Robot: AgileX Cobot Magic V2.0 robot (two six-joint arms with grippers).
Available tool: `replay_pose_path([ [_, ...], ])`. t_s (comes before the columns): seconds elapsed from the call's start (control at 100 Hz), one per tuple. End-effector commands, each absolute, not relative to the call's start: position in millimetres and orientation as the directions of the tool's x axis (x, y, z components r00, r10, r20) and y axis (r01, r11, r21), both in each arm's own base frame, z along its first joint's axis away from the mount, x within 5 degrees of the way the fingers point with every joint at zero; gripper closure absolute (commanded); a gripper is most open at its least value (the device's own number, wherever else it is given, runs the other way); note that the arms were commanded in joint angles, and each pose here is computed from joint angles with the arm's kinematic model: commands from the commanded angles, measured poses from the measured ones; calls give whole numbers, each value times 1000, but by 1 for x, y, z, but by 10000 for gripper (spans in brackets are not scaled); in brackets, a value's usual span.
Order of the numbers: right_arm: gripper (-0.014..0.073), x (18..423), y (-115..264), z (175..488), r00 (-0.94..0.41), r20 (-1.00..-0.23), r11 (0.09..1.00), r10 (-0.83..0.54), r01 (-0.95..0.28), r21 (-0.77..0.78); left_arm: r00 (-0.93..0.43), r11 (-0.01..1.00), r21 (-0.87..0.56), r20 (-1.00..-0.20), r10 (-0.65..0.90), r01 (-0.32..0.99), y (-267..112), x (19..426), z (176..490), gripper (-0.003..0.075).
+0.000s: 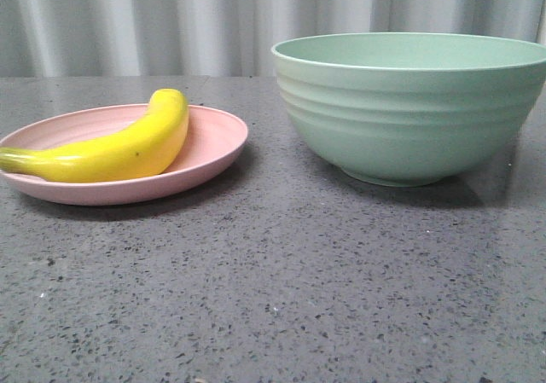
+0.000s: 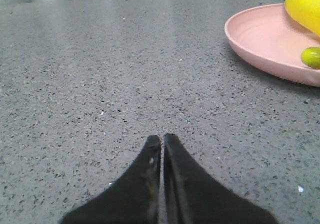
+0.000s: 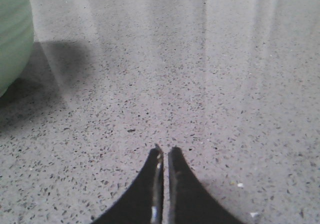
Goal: Transfer banana from pink plate to green bowl
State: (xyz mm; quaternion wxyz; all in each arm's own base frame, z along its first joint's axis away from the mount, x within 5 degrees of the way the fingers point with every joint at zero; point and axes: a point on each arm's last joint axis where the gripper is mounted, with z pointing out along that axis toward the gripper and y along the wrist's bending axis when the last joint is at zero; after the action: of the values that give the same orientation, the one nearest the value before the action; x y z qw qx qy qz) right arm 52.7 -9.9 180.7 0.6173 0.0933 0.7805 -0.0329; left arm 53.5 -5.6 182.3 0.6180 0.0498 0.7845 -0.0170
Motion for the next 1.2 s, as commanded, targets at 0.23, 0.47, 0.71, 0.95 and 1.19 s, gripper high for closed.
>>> replay_pose_path([
  [0.23, 659, 52, -10, 176, -210, -974, 981, 87, 188, 47, -140, 995, 23, -989, 37, 98, -6, 53, 188, 741],
  [0.47, 659, 52, -10, 176, -210, -974, 981, 87, 188, 47, -133, 995, 23, -991, 36, 98, -6, 53, 189, 741],
  [0.71, 659, 52, -10, 176, -210, -974, 981, 87, 188, 47, -90, 995, 24, -995, 32, 94, -5, 54, 193, 741],
  [0.95, 659, 53, -10, 177, -195, -977, 981, 83, 186, 46, -9, 996, 24, -1000, 25, 86, -5, 54, 200, 741],
  [1.19, 659, 55, -10, 188, -79, -995, 984, 63, 172, 49, -2, 996, 24, -1000, 24, 86, -5, 54, 201, 741],
])
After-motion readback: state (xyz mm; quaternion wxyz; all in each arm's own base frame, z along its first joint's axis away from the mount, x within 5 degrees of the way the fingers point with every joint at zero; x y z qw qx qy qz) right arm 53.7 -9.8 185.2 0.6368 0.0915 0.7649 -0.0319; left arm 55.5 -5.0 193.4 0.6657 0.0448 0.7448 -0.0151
